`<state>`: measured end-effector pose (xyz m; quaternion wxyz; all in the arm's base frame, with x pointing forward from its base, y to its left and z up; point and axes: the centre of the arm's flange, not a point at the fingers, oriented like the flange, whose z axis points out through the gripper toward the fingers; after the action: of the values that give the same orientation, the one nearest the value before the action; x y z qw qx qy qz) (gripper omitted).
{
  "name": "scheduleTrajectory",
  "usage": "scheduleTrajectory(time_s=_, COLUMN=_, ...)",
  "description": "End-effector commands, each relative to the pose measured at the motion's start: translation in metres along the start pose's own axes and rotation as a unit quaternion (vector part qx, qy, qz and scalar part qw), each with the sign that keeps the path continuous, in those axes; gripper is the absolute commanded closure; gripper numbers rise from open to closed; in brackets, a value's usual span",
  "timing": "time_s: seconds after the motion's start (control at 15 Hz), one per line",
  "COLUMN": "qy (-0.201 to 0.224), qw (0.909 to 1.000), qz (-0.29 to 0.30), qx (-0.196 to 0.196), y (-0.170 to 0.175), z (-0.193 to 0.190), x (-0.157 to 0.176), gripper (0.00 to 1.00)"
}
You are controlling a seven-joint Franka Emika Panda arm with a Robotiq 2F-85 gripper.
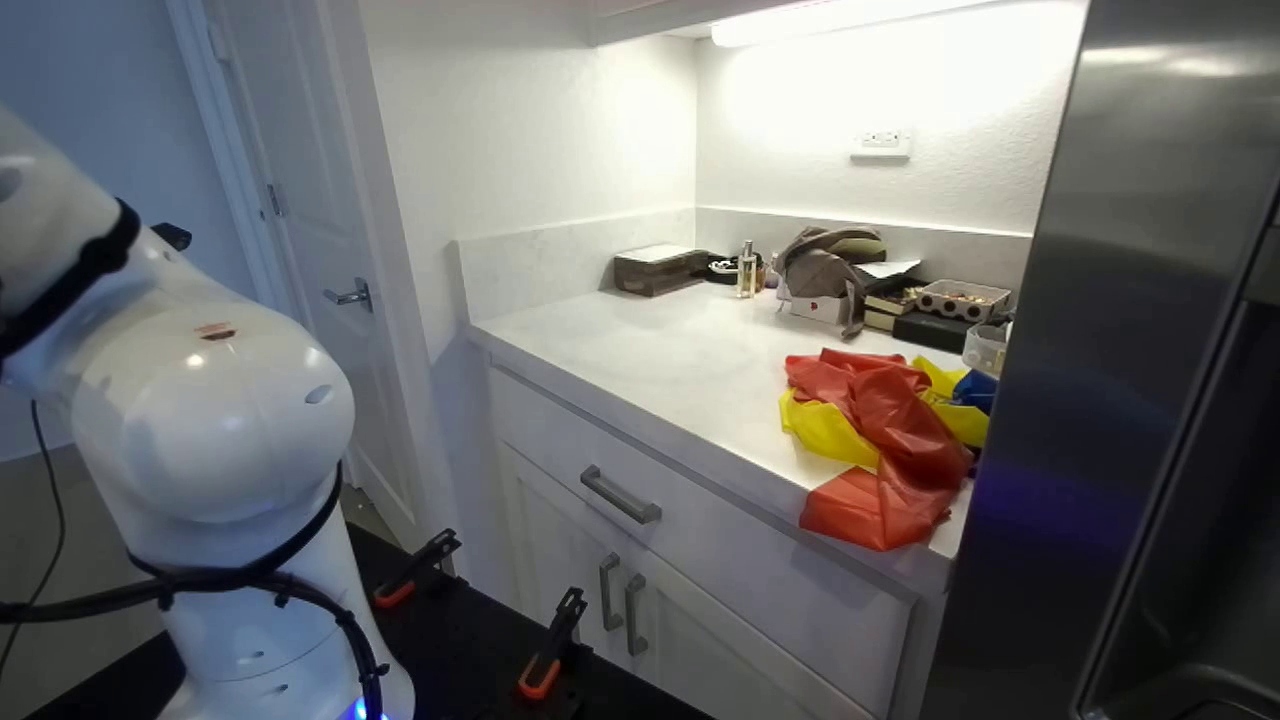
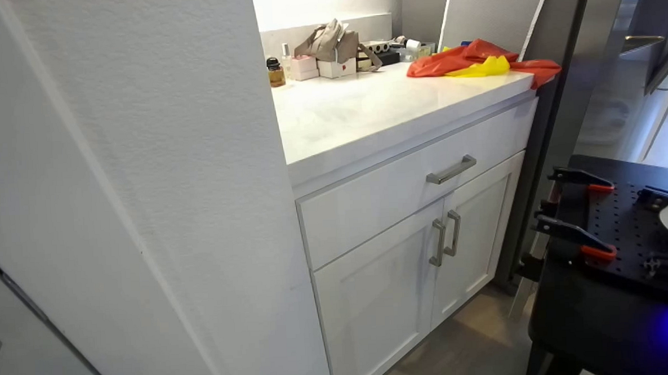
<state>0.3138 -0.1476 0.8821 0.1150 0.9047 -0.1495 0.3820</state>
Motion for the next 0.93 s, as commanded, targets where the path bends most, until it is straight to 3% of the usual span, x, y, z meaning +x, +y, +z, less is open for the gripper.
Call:
scheduleTrajectory(time_s=0.0, qy=-0.074, qw=0.9971, qz=-0.007, qx=0.014, y=-0.010, z=0.007, x=-0.045, gripper=0.96)
scheduleTrajectory(time_s=0.87, qy=-0.108, qw=0.9939, qz=0.021, qx=0.006, y=0.018, z=-0.004, x=-0.068, gripper=0.96)
